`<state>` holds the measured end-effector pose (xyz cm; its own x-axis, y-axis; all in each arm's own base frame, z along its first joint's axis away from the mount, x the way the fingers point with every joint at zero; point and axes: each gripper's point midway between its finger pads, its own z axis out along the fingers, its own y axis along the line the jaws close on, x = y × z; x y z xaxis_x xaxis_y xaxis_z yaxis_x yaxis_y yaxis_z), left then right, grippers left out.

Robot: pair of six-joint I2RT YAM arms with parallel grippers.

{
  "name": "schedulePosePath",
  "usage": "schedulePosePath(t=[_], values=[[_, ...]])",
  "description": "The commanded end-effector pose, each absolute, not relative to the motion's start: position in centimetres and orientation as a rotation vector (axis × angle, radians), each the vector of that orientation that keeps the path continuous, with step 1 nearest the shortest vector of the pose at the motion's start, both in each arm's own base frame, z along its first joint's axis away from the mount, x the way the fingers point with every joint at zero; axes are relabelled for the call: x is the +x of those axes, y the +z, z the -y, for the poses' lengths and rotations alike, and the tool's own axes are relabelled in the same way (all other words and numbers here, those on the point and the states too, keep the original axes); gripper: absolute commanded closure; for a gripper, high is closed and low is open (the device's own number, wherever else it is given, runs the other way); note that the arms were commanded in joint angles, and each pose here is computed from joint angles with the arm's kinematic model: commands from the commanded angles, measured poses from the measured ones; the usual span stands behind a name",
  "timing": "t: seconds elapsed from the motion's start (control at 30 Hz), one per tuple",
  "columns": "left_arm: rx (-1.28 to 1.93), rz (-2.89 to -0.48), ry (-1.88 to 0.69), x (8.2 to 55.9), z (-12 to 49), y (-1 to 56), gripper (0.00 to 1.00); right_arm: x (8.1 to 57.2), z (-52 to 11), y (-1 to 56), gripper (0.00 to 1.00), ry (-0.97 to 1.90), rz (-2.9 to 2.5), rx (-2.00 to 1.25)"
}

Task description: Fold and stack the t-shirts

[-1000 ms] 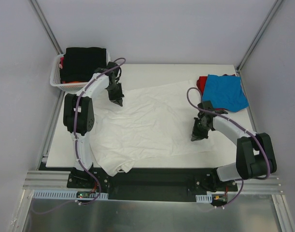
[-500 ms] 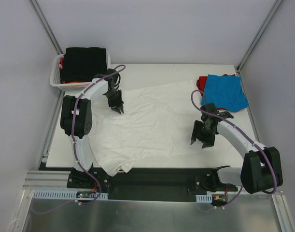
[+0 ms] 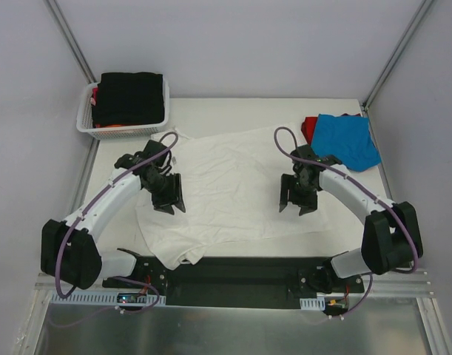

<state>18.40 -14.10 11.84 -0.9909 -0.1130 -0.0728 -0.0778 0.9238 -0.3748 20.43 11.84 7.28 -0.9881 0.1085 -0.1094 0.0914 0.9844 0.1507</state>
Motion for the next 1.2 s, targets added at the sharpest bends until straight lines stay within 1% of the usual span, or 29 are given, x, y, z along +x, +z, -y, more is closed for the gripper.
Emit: schedulePosePath(t=[0.0, 0.07, 0.1, 0.13, 0.17, 0.2, 0.23, 0.27, 0.3, 0.4, 0.43, 0.47, 0.53, 0.57, 0.6, 0.63, 0.67, 0.7, 0.73, 0.8, 0.83, 0.87, 0.97, 1.0, 1.03, 1.17], values=[[-0.272, -3.072, -0.478, 15.9, 12.7, 10.0, 0.59, 21.5, -14.5, 8.3, 0.3, 0.273, -3.009, 0.0], [-0.347, -3.098, -0.36, 15.9, 11.6, 8.7, 0.62, 22.0, -14.7, 7.9, 0.31, 0.248, -3.03, -0.037], [-0.375, -3.104, -0.326, 16.0, 11.3, 8.3, 0.68, 22.6, -14.8, 8.2, 0.32, 0.24, -3.018, -0.05], [-0.426, -3.119, -0.273, 16.4, 10.9, 7.7, 0.71, 23.8, -15.0, 9.0, 0.32, 0.231, -2.986, -0.061], [-0.468, -3.095, -0.228, 17.5, 10.3, 7.7, 0.74, 24.3, -15.0, 9.0, 0.33, 0.212, -2.988, -0.089], [-0.487, -3.077, -0.216, 18.4, 10.1, 7.5, 0.81, 25.0, -15.0, 9.2, 0.35, 0.203, -2.975, -0.092], [-0.509, -3.092, -0.184, 19.1, 9.9, 6.9, 0.83, 26.4, -15.3, 10.0, 0.37, 0.205, -2.944, -0.098], [-0.521, -3.052, -0.171, 20.9, 9.6, 7.3, 0.85, 26.9, -15.3, 9.9, 0.39, 0.197, -2.945, -0.097], [-0.546, -3.034, -0.165, 22.1, 9.3, 7.4, 0.87, 27.7, -14.9, 9.0, 0.4, 0.172, -2.97, -0.089], [-0.578, -2.998, -0.141, 26.6, 8.7, 7.2, 0.89, 31.1, -14.7, 9.3, 0.42, 0.209, -2.943, -0.017], [-0.584, -3.021, -0.118, 27.7, 8.5, 6.2, 0.9, 31.9, -15.0, 8.5, 0.42, 0.235, -2.962, -0.004], [-0.582, -2.975, -0.134, 30.1, 8.6, 7.1, 0.9, 33.9, -15.3, 9.3, 0.41, 0.259, -2.922, 0.012], [-0.596, -2.947, -0.115, 32.6, 8.0, 7.1, 0.9, 35.3, -15.0, 8.1, 0.42, 0.263, -2.954, 0.033], [-0.594, -2.923, -0.118, 34.7, 8.2, 7.3, 0.9, 36.0, -15.0, 8.3, 0.42, 0.27, -2.95, 0.043], [-0.591, -2.913, -0.111, 35.8, 8.1, 7.3, 0.9, 37.2, -15.1, 8.8, 0.44, 0.289, -2.924, 0.054], [-0.586, -2.93, -0.091, 36.6, 8.1, 6.3, 0.89, 37.7, -15.3, 8.3, 0.51, 0.319, -2.934, 0.067], [-0.574, -2.894, -0.11, 38.4, 8.3, 7.0, 0.89, 38.5, -15.6, 8.4, 0.63, 0.343, -2.914, 0.068], [-0.566, -2.892, -0.116, 39.2, 8.5, 6.8, 0.89, 39.6, -15.6, 8.9, 0.91, 0.367, -2.884, 0.084], [-0.557, -2.911, -0.121, 39.8, 8.7, 5.9, 0.91, 40.2, -15.8, 9.2, 0.99, 0.39, -2.867, 0.096], [-0.537, -2.875, -0.151, 41.8, 9.1, 6.5, 1.0, 41.9, -15.9, 9.6, 0.99, 0.435, -2.824, 0.126], [-0.523, -2.881, -0.155, 42.4, 9.3, 5.9, 1.0, 43.2, -16.3, 10.5, 0.99, 0.469, -2.78, 0.125], [-0.51, -2.845, -0.167, 43.8, 9.4, 6.8, 1.0, 43.9, -16.5, 10.3, 0.99, 0.485, -2.771, 0.137], [-0.497, -2.815, -0.16, 45.9, 9.1, 6.8, 1.0, 46.4, -17.2, 11.3, 0.99, 0.55, -2.723, 0.154], [-0.499, -2.814, -0.159, 46.3, 9.0, 6.5, 1.0, 46.9, -17.1, 10.1, 0.99, 0.557, -2.745, 0.18], [-0.516, -2.831, -0.15, 46.3, 8.8, 5.7, 1.0, 47.6, -17.5, 10.7, 0.99, 0.592, -2.723, 0.18], [-0.57, -2.857, -0.137, 46.1, 7.7, 4.6, 1.0, 48.6, -18.3, 9.9, 0.99, 0.671, -2.718, 0.199]])
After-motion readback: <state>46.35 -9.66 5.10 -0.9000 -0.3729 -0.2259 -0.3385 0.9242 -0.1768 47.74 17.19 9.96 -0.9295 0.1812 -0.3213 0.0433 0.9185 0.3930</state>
